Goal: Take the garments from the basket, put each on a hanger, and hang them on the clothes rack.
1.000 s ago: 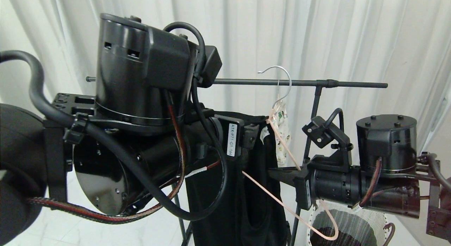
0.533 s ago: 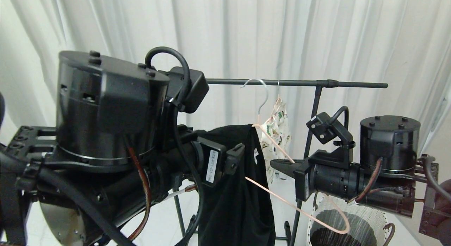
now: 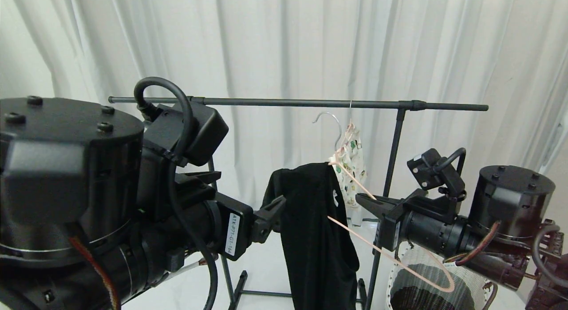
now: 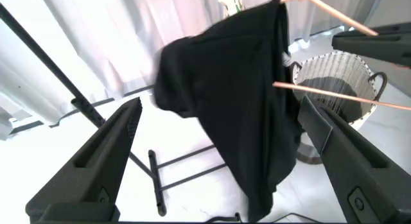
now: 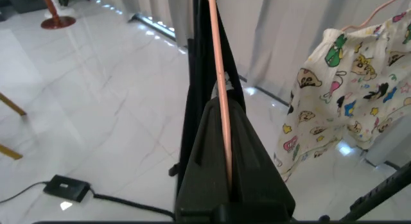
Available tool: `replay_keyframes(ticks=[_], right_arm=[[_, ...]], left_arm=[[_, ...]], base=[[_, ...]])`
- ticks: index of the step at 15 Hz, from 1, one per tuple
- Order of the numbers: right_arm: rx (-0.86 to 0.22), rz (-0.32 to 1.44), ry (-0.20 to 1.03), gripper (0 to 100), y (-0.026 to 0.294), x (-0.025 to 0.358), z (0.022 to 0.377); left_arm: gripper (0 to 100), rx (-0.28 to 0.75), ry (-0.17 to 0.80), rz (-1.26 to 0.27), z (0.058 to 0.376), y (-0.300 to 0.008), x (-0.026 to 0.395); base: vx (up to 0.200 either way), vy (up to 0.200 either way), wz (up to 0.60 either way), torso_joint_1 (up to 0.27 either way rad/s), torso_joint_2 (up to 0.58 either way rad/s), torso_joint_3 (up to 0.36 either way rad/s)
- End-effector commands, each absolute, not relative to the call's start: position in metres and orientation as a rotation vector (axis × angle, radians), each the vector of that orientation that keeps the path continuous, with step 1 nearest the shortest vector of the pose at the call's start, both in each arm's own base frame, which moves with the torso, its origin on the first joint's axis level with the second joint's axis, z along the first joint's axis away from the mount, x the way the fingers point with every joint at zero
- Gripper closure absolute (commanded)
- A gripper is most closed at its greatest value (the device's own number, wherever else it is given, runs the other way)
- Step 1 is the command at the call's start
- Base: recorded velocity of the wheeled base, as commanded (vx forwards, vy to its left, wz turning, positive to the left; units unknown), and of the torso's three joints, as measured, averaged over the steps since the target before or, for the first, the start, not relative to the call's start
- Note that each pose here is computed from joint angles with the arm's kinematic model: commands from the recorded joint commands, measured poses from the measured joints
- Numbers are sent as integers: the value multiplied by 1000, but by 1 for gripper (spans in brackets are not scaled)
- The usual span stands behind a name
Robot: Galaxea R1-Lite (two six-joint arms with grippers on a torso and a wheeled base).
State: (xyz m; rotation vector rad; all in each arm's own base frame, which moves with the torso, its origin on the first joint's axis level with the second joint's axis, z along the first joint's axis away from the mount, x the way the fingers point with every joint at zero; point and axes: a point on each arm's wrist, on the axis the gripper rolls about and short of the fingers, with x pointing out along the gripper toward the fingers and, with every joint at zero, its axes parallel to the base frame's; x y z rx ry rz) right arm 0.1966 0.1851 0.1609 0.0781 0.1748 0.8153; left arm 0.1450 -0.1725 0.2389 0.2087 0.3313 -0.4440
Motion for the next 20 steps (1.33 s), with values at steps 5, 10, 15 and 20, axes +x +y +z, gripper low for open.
replay_keyframes(ticks=[5,10,15,20], right_arm=[[56,781,55,100,170,198,168],[10,891,39,100,142,167,161],[-124,1150,67,100,126,136,137],[-134,1392,6,100,142,95,129]], left_arm=[[0,239,393,-421,214,-144,133],[0,250,332,-565,211,-94,102],[0,415,215,-805,195,-64,74],[0,477,230,-1042,186,-79,83]], base=[[0,0,0,0,0,0],[0,0,0,0,0,0],[0,0,0,0,0,0],[0,0,0,0,0,0]])
